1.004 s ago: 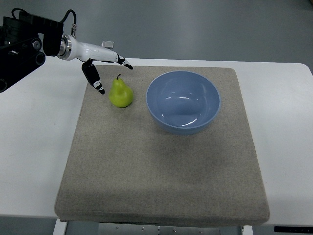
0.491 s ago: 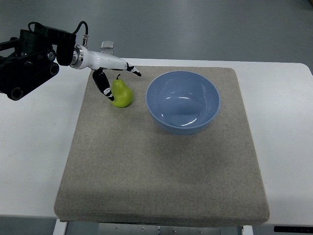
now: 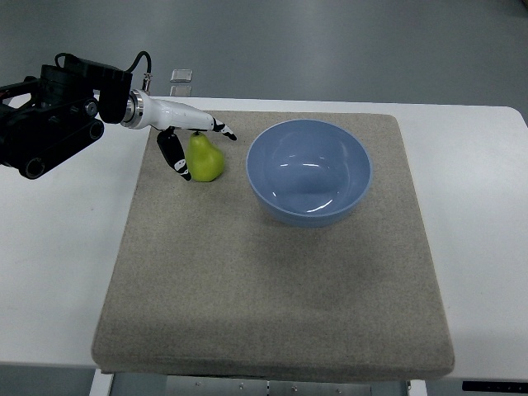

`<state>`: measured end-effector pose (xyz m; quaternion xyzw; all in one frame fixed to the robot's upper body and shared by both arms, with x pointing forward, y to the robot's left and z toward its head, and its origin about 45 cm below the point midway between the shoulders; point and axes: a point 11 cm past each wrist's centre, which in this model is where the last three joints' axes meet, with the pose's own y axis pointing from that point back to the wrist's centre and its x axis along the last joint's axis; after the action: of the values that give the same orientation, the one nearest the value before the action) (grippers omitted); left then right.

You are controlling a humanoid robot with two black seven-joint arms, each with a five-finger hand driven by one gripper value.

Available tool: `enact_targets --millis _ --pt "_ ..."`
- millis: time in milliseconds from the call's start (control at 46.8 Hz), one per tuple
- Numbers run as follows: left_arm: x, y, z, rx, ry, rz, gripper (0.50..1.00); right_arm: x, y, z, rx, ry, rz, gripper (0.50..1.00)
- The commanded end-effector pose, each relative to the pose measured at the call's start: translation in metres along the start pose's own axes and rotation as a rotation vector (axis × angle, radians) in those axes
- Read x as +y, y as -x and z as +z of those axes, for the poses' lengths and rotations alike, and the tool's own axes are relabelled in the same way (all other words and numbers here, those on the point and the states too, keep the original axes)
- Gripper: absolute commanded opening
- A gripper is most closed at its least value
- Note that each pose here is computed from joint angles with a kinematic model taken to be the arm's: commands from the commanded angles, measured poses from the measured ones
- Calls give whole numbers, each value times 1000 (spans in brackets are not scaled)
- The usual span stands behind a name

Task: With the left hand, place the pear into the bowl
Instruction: 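Lower the open left hand around the green pear, then close the left hand fingers around the green pear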

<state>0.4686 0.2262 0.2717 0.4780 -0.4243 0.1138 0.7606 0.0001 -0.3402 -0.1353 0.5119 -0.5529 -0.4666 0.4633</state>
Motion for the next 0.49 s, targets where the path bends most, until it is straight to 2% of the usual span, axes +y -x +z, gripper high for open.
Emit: enact_targets --millis 0,470 --pt "0 0 -1 4 -3 1 988 0 0 -1 0 -1 0 926" --pt "-2 7 -4 16 -8 -6 973 0 0 -1 0 -1 0 926"
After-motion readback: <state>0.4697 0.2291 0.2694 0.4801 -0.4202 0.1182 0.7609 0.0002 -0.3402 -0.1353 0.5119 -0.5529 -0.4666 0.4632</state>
